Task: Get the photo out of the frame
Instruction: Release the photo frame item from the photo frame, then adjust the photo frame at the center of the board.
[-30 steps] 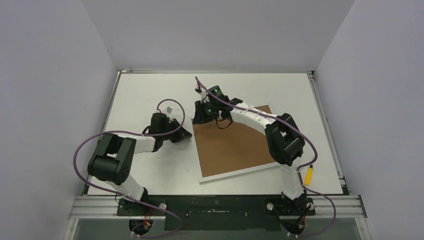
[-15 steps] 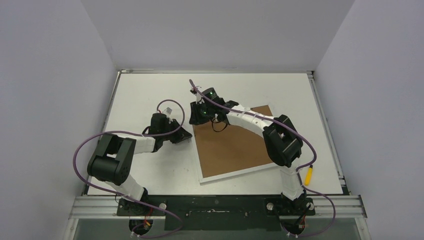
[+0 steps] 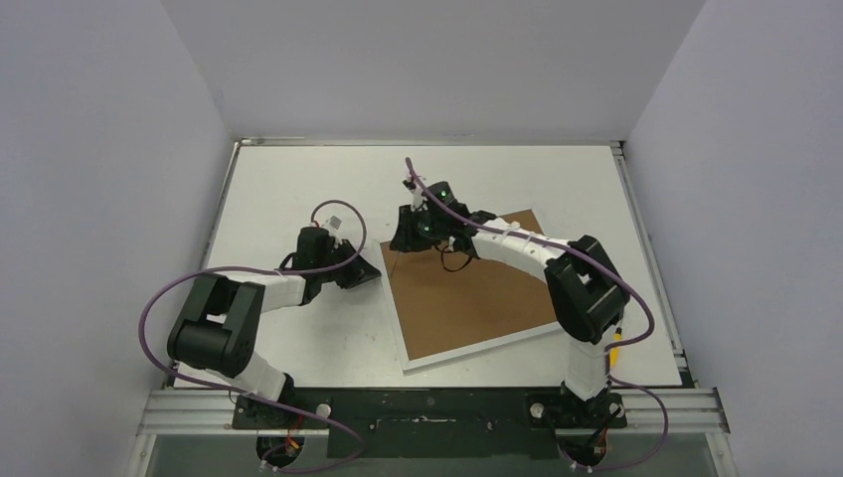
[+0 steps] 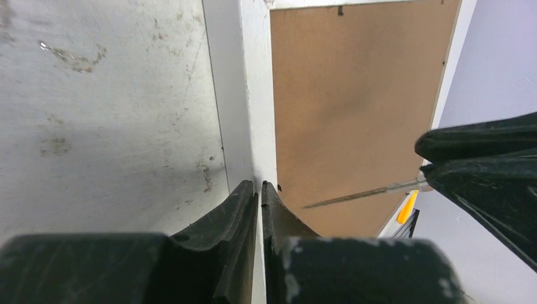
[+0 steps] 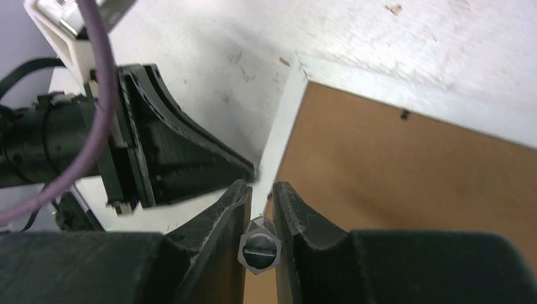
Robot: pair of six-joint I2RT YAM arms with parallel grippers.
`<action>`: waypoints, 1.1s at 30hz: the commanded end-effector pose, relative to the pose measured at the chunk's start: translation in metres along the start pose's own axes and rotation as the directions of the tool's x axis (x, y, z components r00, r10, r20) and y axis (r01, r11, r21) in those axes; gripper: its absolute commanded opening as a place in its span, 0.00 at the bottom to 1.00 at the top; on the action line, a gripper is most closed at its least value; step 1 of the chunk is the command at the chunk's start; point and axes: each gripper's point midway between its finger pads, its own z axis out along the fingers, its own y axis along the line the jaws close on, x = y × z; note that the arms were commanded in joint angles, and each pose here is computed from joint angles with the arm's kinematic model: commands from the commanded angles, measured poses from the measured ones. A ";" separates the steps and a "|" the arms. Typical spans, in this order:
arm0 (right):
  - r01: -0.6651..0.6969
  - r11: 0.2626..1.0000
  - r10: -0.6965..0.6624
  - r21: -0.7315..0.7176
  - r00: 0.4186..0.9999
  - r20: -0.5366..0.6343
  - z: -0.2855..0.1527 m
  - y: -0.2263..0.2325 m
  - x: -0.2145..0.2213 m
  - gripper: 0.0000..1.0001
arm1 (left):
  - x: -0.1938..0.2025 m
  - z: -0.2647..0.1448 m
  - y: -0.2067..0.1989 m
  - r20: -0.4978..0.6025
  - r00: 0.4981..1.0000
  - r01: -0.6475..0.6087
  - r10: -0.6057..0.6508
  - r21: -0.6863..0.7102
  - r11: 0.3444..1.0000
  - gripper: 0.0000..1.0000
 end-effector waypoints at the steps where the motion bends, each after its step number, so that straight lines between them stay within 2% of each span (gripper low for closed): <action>1: -0.076 0.992 0.088 -0.097 0.988 0.127 -0.052 0.008 -0.036 0.05 | -0.021 -0.014 -0.015 0.070 0.996 -0.054 0.051 0.041 0.998 0.08; 6: -0.133 0.990 0.139 -0.044 0.972 0.188 -0.077 -0.025 -0.035 0.05 | -0.028 -0.023 -0.023 0.091 0.989 -0.121 0.117 0.040 0.992 0.14; 11: -0.226 0.974 0.222 -0.018 0.940 0.259 -0.099 -0.049 -0.025 0.05 | -0.042 -0.030 -0.030 0.126 0.969 -0.217 0.214 0.008 0.976 0.29; 14: -0.248 0.969 0.231 0.013 0.922 0.312 -0.118 -0.060 -0.027 0.05 | -0.049 -0.033 -0.038 0.152 0.940 -0.310 0.306 -0.003 0.951 0.40; 17: -0.258 0.965 0.223 0.047 0.903 0.367 -0.142 -0.070 -0.031 0.05 | -0.058 -0.033 -0.049 0.193 0.884 -0.428 0.425 -0.028 0.903 0.48; 21: -0.260 0.962 0.202 0.082 0.883 0.424 -0.174 -0.078 -0.033 0.05 | -0.065 -0.026 -0.067 0.214 0.769 -0.601 0.603 -0.080 0.795 0.52; 26: -0.274 0.949 0.169 0.155 0.861 0.480 -0.207 -0.083 -0.026 0.05 | -0.075 0.001 -0.067 0.065 0.684 -0.706 0.727 -0.194 0.681 0.56; 31: -0.335 0.904 0.154 0.265 0.834 0.529 -0.239 -0.098 -0.013 0.05 | -0.086 0.019 -0.063 -0.039 0.610 -0.772 0.792 -0.256 0.582 0.61; 33: -0.367 0.876 0.150 0.314 0.824 0.546 -0.250 -0.106 -0.005 0.05 | -0.088 0.024 -0.067 -0.059 0.587 -0.793 0.807 -0.241 0.559 0.71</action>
